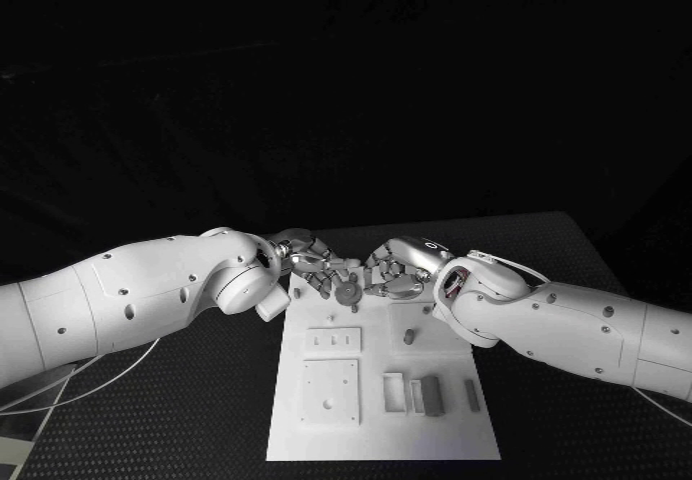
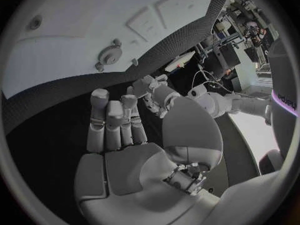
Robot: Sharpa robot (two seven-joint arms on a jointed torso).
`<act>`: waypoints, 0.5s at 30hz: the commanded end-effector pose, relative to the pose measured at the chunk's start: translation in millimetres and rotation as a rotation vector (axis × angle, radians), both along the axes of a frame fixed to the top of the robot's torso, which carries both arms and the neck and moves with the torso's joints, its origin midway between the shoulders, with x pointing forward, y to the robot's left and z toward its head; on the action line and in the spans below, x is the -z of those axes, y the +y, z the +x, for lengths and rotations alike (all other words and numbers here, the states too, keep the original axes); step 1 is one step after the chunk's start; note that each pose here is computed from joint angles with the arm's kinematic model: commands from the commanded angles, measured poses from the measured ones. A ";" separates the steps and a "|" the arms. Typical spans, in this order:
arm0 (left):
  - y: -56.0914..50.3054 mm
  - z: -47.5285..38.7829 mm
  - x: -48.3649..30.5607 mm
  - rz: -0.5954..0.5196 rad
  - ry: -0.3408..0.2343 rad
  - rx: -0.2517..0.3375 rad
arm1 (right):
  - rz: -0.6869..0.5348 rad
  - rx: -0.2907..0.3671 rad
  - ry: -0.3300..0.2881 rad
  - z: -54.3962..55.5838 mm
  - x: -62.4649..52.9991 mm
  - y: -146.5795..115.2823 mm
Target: Assemble the parts on the task board
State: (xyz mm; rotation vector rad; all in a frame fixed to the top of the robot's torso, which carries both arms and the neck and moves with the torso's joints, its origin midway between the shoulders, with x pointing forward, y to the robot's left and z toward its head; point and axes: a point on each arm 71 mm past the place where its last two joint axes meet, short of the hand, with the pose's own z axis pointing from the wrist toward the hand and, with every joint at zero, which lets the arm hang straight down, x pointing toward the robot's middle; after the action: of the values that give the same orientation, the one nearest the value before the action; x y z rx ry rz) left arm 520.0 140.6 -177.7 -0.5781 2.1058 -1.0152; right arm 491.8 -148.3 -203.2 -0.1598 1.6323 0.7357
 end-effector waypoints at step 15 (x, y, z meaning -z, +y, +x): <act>-18.8 -9.3 4.5 0.103 0.060 0.096 | -0.033 -0.045 0.017 -5.7 0.6 16.4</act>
State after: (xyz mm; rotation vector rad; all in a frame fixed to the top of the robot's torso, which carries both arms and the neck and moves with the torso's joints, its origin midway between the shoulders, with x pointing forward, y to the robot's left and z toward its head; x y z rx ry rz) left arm 513.2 125.0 -181.9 -0.5161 2.1961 -0.9662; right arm 487.3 -134.9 -203.4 -0.1906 1.6526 0.7514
